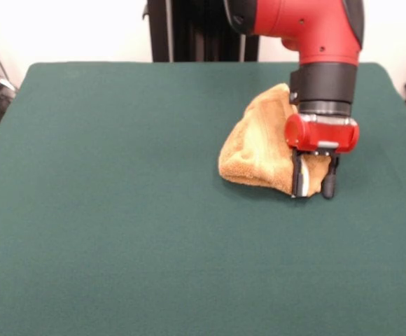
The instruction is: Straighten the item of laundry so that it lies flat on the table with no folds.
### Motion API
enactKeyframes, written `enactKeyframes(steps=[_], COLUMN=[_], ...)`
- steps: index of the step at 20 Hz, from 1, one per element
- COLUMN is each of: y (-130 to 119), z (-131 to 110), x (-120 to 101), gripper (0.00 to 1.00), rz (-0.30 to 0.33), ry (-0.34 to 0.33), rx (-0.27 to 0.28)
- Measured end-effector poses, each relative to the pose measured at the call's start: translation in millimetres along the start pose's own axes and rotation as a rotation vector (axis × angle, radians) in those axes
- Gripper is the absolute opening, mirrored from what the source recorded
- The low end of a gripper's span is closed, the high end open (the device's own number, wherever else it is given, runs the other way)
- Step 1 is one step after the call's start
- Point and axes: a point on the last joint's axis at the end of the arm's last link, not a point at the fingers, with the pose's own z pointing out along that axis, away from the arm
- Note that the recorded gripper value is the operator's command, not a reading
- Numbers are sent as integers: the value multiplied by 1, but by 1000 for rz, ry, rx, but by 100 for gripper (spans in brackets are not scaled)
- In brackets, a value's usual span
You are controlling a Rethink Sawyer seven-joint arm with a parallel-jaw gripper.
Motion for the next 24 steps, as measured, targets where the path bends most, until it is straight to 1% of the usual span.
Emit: enactKeyframes(steps=[3,8,24], y=[-2,-7,-5], z=[0,0,-1], x=[2,7,7], gripper=[100,100,100], rz=[-2,-16,-22], ry=[-5,-38,-39], rx=[-1,-9,-8])
